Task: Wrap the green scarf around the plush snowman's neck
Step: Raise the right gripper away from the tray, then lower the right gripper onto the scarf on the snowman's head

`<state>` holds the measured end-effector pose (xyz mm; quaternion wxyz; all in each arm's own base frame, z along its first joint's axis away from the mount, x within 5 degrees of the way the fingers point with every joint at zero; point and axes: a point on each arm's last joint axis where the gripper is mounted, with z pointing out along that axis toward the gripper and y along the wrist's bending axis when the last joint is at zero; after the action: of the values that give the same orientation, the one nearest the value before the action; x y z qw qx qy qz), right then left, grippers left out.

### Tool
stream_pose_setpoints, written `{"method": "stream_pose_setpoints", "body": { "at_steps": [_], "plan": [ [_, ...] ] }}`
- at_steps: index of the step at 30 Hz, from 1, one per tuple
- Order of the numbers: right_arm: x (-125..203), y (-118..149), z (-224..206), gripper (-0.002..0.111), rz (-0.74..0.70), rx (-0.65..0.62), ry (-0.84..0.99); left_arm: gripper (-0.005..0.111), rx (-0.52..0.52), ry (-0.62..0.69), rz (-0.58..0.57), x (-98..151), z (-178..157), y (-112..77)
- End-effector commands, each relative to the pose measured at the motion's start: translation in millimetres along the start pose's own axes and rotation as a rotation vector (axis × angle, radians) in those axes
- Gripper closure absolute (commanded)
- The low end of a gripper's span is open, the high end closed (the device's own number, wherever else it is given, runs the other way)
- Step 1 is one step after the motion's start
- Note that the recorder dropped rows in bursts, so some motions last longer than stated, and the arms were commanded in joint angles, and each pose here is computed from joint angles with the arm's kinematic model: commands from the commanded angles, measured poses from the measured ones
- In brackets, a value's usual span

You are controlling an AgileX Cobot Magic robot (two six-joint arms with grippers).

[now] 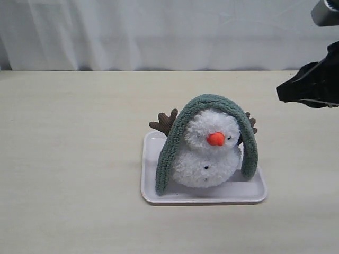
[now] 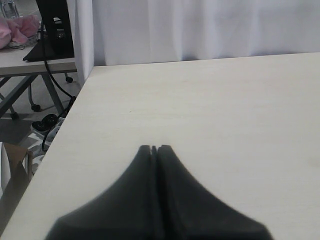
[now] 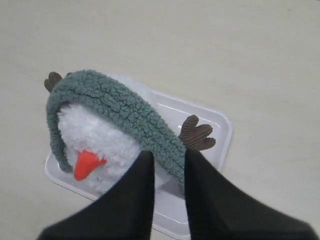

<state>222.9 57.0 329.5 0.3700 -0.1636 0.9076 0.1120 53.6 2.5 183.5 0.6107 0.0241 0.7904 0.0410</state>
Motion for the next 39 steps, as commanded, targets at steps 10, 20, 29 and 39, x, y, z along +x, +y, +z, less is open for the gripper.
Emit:
{"method": "stream_pose_setpoints", "body": {
  "at_steps": [10, 20, 29, 39],
  "plan": [
    [8, 16, -35, 0.104, -0.093, -0.053, -0.223, 0.107, -0.001, -0.010, -0.002, 0, 0, 0.0],
    [-24, 6, -17, 0.104, -0.026, -0.025, -0.300, 0.107, -0.001, -0.010, -0.002, 0, 0, 0.0],
    [-87, -1, 30, 0.101, -0.116, -0.170, -0.016, 0.107, -0.001, -0.010, -0.002, 0, 0, 0.0],
    [-77, 9, 71, 0.070, -0.316, -0.328, 0.218, 0.107, -0.001, -0.010, -0.004, 0, 0, -0.1]
  ]
}}
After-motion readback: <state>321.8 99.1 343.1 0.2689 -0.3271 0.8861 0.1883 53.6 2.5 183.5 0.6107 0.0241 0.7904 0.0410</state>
